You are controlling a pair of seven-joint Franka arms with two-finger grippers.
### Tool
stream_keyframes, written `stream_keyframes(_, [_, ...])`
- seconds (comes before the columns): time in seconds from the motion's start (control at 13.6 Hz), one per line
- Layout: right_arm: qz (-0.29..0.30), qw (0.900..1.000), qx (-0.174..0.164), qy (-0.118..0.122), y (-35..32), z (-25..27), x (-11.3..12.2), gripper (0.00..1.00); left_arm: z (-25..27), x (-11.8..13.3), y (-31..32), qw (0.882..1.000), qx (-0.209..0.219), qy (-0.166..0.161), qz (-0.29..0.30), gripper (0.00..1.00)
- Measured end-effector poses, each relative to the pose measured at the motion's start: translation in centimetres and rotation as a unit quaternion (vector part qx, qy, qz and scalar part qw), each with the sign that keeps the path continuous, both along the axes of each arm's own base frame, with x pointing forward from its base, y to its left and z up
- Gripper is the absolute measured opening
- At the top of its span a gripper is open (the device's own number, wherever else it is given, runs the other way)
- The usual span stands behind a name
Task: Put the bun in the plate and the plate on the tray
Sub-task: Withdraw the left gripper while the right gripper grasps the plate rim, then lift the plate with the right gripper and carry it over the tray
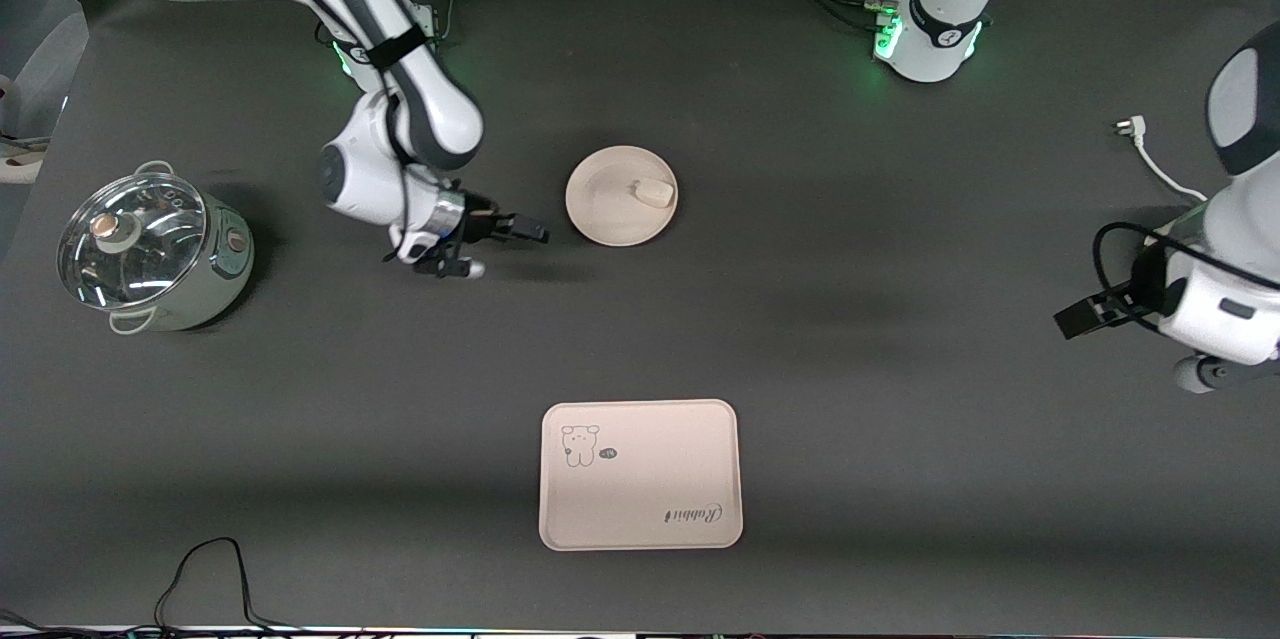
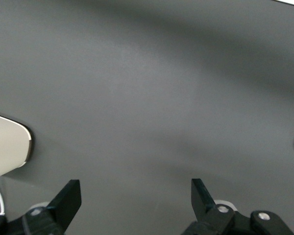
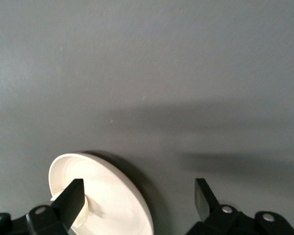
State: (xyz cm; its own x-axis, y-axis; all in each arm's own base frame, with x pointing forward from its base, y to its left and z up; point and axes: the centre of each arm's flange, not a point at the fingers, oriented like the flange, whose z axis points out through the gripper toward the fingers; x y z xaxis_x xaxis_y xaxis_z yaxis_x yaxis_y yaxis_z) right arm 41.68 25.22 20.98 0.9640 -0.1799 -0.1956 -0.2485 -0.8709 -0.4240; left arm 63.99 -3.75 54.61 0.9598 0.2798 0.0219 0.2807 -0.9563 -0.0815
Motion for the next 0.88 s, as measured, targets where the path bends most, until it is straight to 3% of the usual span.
stream_keyframes(0.29, [-0.009,1.0,-0.017,-0.024,3.9,-1.4,-4.4,0.97,0.5,-0.4,1.3,0.999,-0.01,0.011,-0.032,1.0])
stream_keyframes(0.66, [-0.017,0.998,-0.047,-0.043,6.7,-3.7,-8.3,0.89,-0.3,-0.4,3.5,0.998,-0.02,0.027,-0.049,1.0])
stream_keyframes(0.88, [-0.014,0.997,-0.051,-0.047,7.0,-3.8,-8.7,0.58,-1.0,-0.6,3.7,0.997,-0.024,0.039,-0.068,1.0])
